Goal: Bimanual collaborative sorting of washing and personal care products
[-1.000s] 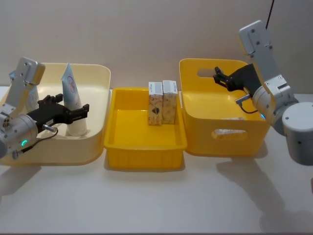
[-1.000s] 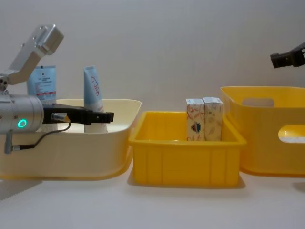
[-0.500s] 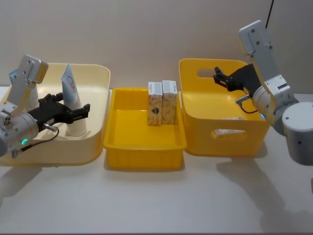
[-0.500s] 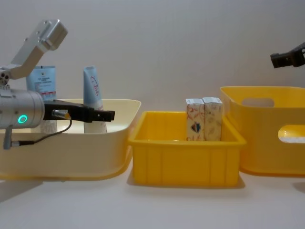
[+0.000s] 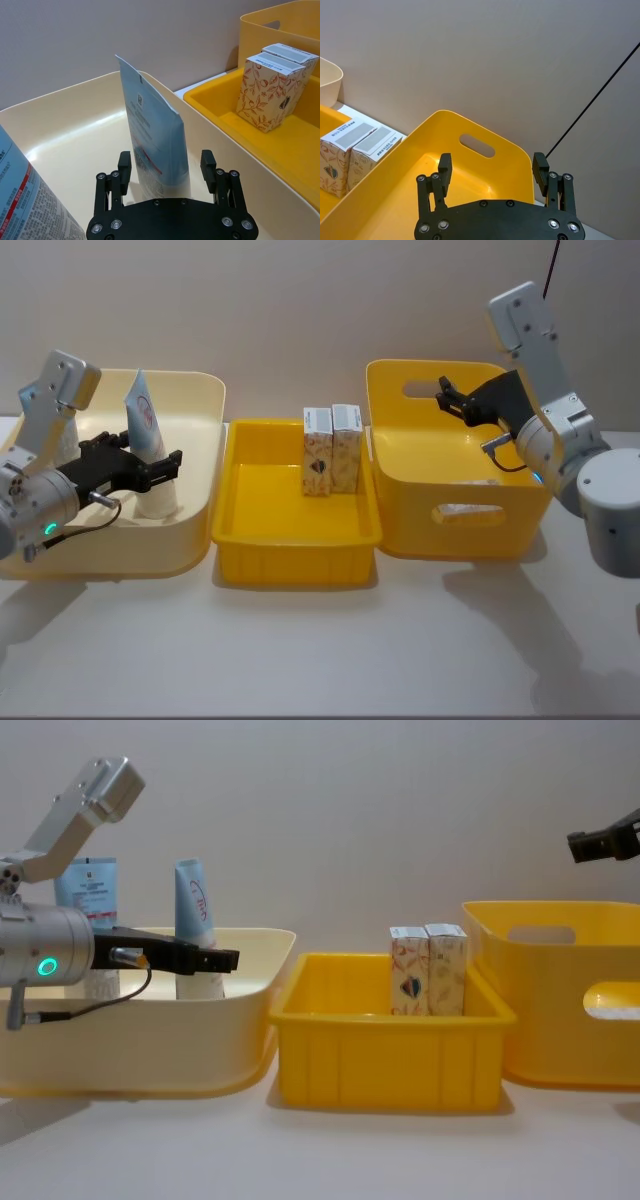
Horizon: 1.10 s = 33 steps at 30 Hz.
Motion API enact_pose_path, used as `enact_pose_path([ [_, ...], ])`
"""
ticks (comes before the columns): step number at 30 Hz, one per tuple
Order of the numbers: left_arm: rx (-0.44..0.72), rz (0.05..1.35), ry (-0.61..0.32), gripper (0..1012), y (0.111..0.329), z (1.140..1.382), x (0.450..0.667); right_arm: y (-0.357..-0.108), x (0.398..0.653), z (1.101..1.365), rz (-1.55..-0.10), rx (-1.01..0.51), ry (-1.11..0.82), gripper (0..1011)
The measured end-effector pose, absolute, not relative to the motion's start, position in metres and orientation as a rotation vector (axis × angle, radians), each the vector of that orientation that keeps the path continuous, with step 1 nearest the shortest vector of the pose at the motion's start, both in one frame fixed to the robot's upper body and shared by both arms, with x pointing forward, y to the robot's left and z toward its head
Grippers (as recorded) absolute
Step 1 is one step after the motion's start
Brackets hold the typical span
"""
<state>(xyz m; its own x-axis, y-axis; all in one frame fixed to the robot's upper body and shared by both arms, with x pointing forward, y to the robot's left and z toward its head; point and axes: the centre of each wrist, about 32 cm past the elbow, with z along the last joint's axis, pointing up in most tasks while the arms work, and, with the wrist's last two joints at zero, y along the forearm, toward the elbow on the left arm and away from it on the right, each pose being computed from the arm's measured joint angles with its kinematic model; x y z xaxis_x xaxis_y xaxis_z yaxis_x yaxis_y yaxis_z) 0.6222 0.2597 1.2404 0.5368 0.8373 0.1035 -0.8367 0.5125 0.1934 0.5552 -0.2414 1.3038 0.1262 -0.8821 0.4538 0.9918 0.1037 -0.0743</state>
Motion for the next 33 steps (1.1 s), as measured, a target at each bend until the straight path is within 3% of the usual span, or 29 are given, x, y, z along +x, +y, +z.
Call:
enact_pose_path([
  [11,0.233,1.007,0.002,545,0.2595,1.2412,0.6218,-0.2414,0.5552,1.3038,-1.419,-0.404,-0.33,1001],
  [15,0.233,1.007,0.001,471,0.2595,1.2412,0.6217,-0.2414,0.5552,1.3038,-1.419,-0.404,-0.33,1001],
  [33,0.234,1.007,0.001,333,0.2594,1.2416,0.6216,-0.2414,0.5552,1.3038,-1.419,-0.404,-0.33,1001],
])
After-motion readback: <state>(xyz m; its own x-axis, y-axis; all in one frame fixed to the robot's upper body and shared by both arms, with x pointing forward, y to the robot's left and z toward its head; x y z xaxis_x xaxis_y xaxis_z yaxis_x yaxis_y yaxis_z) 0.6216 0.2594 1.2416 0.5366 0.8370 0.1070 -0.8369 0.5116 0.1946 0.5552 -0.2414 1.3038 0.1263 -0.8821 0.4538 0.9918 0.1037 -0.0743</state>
